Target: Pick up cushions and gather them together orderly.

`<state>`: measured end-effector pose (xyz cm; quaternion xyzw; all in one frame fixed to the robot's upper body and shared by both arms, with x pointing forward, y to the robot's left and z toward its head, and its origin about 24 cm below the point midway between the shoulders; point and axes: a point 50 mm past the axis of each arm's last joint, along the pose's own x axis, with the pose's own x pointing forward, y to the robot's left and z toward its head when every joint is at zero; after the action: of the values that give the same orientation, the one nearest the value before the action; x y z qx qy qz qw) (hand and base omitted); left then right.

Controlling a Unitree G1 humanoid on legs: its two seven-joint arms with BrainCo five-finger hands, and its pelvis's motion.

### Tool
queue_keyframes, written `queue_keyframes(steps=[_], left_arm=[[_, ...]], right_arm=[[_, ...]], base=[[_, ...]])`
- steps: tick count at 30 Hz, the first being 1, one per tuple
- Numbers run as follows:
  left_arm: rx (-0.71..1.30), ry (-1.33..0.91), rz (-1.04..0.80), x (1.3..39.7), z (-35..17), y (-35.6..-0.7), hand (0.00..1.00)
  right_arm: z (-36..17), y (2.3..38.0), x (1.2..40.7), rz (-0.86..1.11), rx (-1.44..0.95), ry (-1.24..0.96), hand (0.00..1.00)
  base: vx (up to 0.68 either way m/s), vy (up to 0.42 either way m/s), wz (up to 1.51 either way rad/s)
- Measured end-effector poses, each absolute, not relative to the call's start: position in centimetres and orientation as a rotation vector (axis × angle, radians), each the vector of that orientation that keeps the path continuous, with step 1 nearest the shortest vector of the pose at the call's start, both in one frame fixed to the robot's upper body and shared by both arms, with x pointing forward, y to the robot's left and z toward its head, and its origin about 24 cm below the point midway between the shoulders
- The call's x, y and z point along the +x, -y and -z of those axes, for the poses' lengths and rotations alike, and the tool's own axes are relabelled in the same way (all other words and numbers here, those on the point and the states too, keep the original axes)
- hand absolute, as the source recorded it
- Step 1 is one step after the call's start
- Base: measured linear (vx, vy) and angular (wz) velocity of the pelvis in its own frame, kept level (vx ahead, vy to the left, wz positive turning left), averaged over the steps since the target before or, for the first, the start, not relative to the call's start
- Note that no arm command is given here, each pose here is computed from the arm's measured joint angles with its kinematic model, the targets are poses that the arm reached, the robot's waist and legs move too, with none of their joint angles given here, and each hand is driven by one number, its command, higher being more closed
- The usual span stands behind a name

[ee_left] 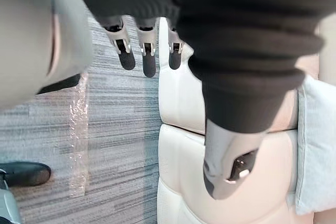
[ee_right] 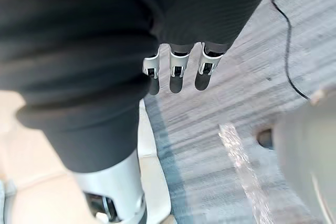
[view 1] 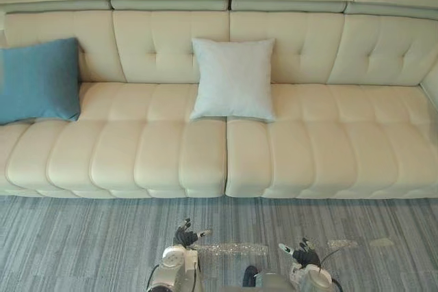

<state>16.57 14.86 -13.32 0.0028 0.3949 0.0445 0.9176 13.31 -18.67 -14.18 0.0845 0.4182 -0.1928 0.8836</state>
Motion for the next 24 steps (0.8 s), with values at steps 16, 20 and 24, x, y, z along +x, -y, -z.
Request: queue_keyframes(steps=[16,20,24], left_arm=[[0.111,-0.922,-0.115,13.9,14.7,-17.5,0.00],[0.161,-0.909,-0.136,14.6,14.3,-19.2,0.00],[0.244,-0.868,-0.147,16.2,13.3,-21.2,0.00]], right_arm=[[14.8,18.8,13.5,0.377,0.169,-0.931,0.00],[14.2,20.3,14.5,0.359,0.087,-0.904,0.00],[14.3,21.1,14.1,0.358,0.055,-0.918,0.00]], base=[[0.03,0.085,-0.65],[0.10,-0.156,-0.96],[0.15,-0.317,-0.36]])
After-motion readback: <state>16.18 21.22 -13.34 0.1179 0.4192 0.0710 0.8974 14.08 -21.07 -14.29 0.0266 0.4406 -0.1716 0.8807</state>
